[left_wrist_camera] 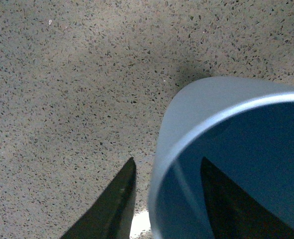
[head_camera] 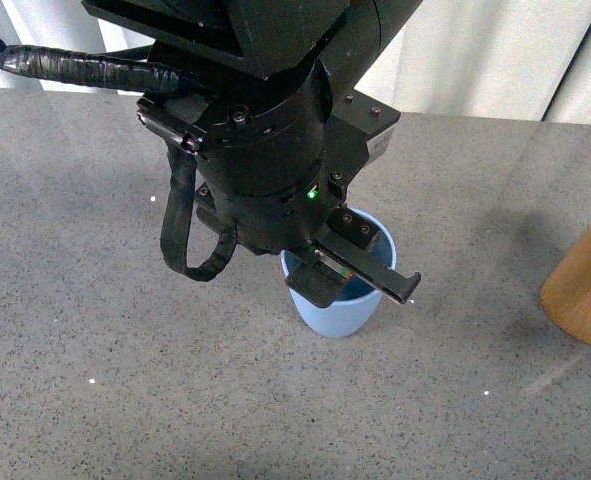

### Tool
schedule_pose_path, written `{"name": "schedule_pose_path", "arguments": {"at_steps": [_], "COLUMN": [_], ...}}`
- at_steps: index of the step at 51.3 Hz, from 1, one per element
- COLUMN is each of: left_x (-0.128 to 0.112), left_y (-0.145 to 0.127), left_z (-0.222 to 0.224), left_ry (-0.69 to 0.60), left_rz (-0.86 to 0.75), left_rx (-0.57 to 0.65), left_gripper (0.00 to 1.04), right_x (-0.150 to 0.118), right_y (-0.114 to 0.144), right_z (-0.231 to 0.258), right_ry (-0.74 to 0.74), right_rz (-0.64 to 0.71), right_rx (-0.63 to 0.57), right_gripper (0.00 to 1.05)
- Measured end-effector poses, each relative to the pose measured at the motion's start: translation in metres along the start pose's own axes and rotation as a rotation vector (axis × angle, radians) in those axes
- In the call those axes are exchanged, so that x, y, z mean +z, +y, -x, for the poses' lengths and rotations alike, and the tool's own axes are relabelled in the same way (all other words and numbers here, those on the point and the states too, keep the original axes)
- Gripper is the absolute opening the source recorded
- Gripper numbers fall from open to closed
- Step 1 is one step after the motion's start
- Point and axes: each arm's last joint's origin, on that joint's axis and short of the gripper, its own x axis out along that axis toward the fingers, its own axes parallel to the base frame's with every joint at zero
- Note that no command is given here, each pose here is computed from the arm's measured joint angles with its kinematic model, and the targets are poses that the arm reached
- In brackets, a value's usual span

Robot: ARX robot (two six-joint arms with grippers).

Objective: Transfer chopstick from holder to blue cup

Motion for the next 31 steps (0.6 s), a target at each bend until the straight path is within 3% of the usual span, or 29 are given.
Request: {"name": "schedule_pose_path", "arguments": {"at_steps": [20,31], "left_x": [0.013,0.018], "left_y": [0.008,0.032], "left_z": [0.012,0.045], "left_ry": [-0.029,-0.099], "left_rz": [0.023,0.075], "left_rx": [0.008,0.001], "left_gripper": [0.97,0.98], "right_x": [0.0,0.0], "right_y": [0.0,0.0], "right_z": [0.0,0.0], "right_ry": [0.0,0.0], "right_rz": [0.0,0.0], "right_rx": [0.0,0.0], "right_gripper": [0.95,0.95]}}
